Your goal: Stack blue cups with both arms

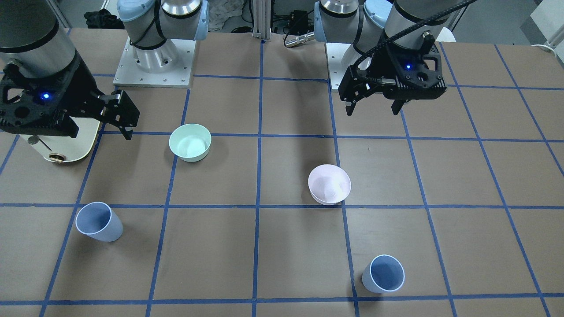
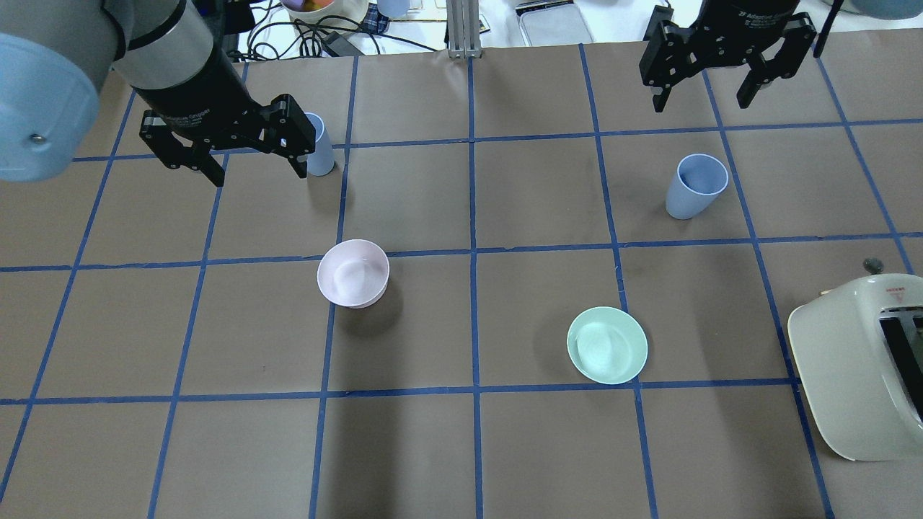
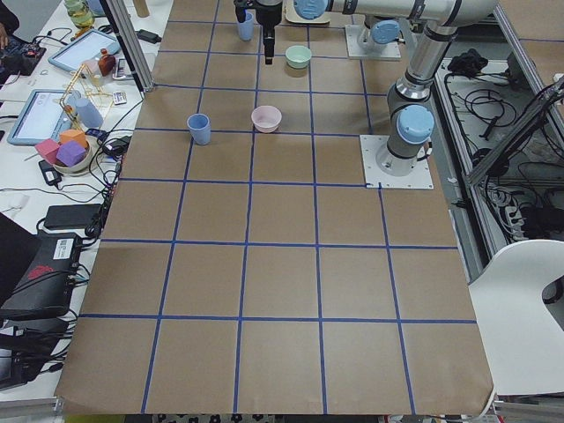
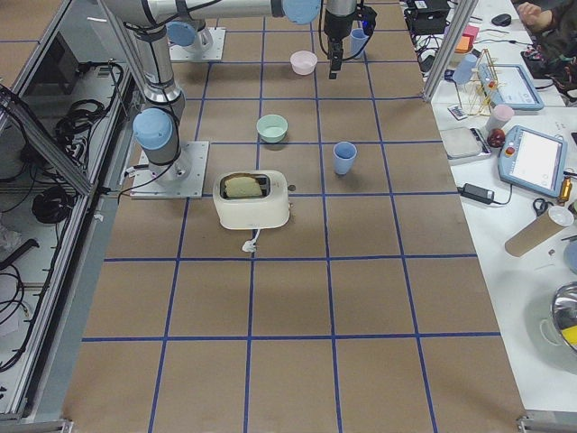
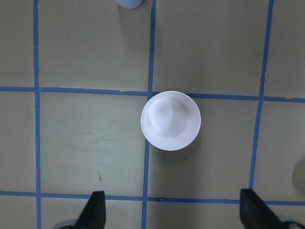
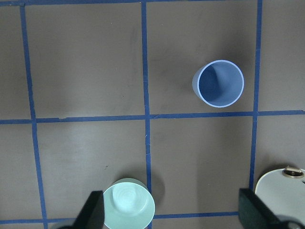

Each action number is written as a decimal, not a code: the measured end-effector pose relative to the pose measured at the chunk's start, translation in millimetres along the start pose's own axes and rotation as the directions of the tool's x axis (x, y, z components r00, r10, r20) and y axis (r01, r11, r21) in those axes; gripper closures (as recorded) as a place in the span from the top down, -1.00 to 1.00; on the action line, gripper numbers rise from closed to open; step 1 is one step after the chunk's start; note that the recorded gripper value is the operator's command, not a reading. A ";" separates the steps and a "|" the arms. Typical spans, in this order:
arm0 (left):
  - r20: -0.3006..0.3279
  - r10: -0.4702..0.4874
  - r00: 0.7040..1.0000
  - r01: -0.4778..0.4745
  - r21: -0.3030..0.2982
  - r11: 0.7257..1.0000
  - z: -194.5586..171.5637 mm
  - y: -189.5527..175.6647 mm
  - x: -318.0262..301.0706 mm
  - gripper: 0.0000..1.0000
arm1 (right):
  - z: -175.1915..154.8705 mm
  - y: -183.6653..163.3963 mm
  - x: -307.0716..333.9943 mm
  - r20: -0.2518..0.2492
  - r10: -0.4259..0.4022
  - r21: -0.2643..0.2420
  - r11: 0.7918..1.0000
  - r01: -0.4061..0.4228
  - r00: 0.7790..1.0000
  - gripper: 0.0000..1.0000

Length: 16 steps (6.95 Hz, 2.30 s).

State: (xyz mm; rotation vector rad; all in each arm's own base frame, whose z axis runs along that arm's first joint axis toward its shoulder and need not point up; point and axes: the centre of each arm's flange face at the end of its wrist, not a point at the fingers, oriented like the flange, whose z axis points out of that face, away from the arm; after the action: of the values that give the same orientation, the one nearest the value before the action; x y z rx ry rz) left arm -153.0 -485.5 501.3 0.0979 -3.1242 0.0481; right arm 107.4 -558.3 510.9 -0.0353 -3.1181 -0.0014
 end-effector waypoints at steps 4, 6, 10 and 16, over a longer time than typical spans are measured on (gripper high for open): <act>-0.002 -0.004 1.000 0.004 0.001 1.000 0.5 -2.0 -2.1 1.00 | 3.6 -7.4 23.5 0.011 0.021 -0.005 1.000 -0.021 1.000 1.00; -0.005 -0.016 1.000 0.016 0.004 1.000 16.7 -28.0 -7.9 1.00 | 1.7 -6.3 23.8 0.014 0.021 -0.001 1.000 -0.021 1.000 1.00; 0.008 0.003 1.000 -0.003 0.037 0.999 97.2 -190.0 -1.6 1.00 | -9.7 2.0 24.2 -0.006 0.017 0.012 1.000 -0.017 1.000 1.00; 0.067 0.056 0.996 -0.051 -0.071 0.996 254.1 -262.9 -7.8 -1.00 | -13.6 6.9 17.4 0.007 0.012 0.017 1.000 -0.013 1.000 1.00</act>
State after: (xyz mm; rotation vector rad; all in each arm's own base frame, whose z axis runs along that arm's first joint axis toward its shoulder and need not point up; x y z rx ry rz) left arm -132.3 -755.3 255.1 0.0154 -3.1928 -0.0637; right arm 90.6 -551.0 524.9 -0.0546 -3.1240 0.0259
